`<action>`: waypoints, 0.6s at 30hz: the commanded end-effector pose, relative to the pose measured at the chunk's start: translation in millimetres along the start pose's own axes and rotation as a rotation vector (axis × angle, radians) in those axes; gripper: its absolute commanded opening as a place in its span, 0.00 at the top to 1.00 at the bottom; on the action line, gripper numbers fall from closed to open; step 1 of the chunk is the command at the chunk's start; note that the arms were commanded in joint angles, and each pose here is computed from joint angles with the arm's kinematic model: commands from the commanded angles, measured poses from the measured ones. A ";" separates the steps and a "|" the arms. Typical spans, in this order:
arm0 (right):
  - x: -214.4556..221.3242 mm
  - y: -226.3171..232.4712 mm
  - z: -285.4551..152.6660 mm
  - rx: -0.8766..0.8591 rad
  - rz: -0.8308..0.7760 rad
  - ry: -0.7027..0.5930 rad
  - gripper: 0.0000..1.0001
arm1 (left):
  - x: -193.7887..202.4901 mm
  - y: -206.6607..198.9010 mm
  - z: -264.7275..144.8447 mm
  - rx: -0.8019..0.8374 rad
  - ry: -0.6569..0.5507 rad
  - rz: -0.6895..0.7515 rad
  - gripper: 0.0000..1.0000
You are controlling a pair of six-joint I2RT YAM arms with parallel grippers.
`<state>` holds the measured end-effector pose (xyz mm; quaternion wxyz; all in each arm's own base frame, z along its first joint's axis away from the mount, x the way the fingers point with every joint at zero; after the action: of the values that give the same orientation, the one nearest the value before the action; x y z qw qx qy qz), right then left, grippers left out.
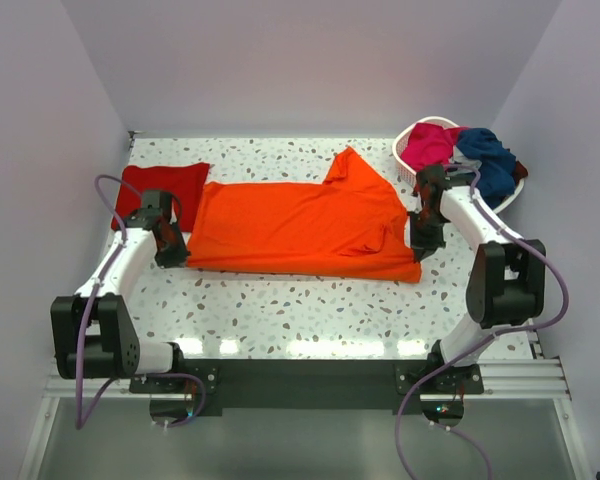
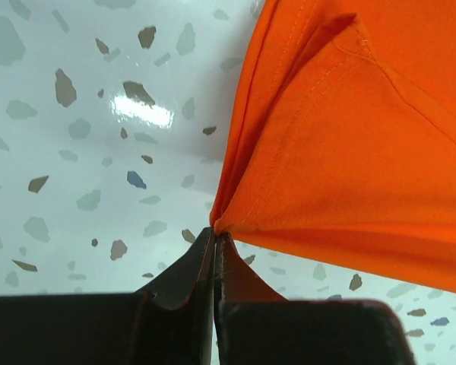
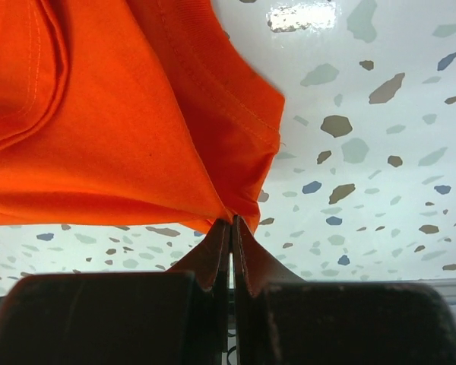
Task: Fold and stack the t-shirts
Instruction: Fold the tshirt
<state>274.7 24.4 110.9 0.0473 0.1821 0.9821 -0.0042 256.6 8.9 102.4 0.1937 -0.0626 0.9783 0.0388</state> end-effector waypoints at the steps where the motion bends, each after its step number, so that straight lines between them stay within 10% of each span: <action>1: 1.5 -10.7 -14.6 0.035 -0.005 -0.052 1.00 | 8.7 0.0 -16.6 0.019 0.040 -0.024 1.00; 5: 1.4 -10.1 -15.7 0.034 -0.002 -0.046 0.96 | 17.7 1.6 -24.2 0.011 0.059 -0.034 0.72; 7: -1.7 -7.7 -19.1 0.026 0.000 -0.048 0.66 | 20.5 3.5 -28.3 0.000 0.063 -0.038 0.60; 11: -12.9 10.6 -29.3 -0.021 -0.022 -0.069 0.46 | 16.5 5.6 -36.3 -0.015 0.048 -0.054 0.32; 18: -16.3 94.2 -32.8 -0.176 -0.145 -0.064 0.39 | -13.8 -2.8 -42.7 0.009 -0.039 -0.065 0.29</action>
<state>312.3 72.1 147.6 0.1090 0.1145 0.9874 0.0119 233.9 5.9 127.8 0.1736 -0.0860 0.9804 0.0346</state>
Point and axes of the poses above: each gripper's point midway between its finger pads, its own z axis out along the fingers, its own y axis along the line the jaws close on, x = y × z, the point moved 3 cm from there along -z, back along the fingers, and after that the axes turned 15 degrees about z, right-handed, at the moved point
